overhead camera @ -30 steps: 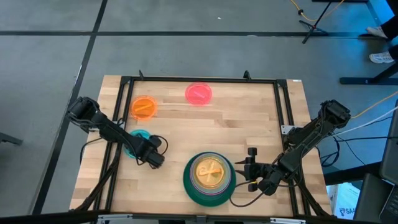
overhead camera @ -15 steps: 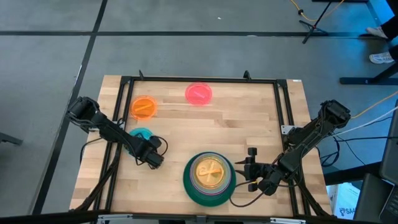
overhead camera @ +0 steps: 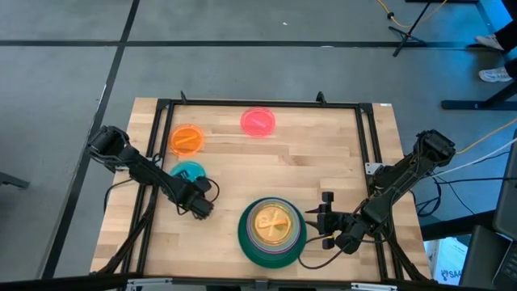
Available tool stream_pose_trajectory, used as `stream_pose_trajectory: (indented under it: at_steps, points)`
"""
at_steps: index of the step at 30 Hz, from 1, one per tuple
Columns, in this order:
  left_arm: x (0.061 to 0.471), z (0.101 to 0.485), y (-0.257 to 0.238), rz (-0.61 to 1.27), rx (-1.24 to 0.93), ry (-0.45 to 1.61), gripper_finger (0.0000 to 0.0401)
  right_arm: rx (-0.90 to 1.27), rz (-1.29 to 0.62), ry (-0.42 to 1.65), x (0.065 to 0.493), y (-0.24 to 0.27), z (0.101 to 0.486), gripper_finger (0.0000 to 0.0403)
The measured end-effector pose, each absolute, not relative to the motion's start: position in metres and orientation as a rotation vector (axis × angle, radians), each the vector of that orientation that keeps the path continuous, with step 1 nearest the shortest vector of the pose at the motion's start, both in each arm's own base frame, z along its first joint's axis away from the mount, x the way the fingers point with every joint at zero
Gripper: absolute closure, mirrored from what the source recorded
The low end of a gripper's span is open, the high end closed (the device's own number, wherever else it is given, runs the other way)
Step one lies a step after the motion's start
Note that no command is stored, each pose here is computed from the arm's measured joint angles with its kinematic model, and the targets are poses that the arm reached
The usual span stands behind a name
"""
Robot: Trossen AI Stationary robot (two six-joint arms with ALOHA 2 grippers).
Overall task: Stack plastic plates
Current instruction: Stack the blue transparent plate on top of the bottom orange transparent plate
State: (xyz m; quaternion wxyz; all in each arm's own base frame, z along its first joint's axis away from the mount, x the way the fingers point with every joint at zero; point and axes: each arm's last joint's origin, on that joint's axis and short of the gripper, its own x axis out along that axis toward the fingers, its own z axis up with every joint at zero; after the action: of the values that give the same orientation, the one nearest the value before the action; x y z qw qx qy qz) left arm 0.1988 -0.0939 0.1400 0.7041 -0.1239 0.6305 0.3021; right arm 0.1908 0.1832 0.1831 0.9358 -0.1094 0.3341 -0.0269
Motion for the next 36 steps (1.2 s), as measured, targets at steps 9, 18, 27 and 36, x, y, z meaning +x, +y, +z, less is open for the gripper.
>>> stream_pose_trajectory:
  at_steps: [9, 18, 27, 36]
  points:
    - [0.224, 0.174, -0.111, 0.541, -0.207, 1.288, 0.0397, -0.226, -0.056, 0.685, 0.191, 0.183, 0.183, 0.026]
    - [0.25, 0.209, -0.133, 0.316, -0.12, 1.126, 0.0394, -0.227, -0.056, 0.685, 0.191, 0.183, 0.183, 0.026]
    - [0.27, 0.22, -0.146, 0.115, -0.041, 0.917, 0.0396, -0.227, -0.056, 0.685, 0.191, 0.183, 0.183, 0.026]
    - [0.285, 0.234, -0.155, -0.004, 0.0, 0.725, 0.0395, -0.227, -0.056, 0.686, 0.191, 0.183, 0.183, 0.026]
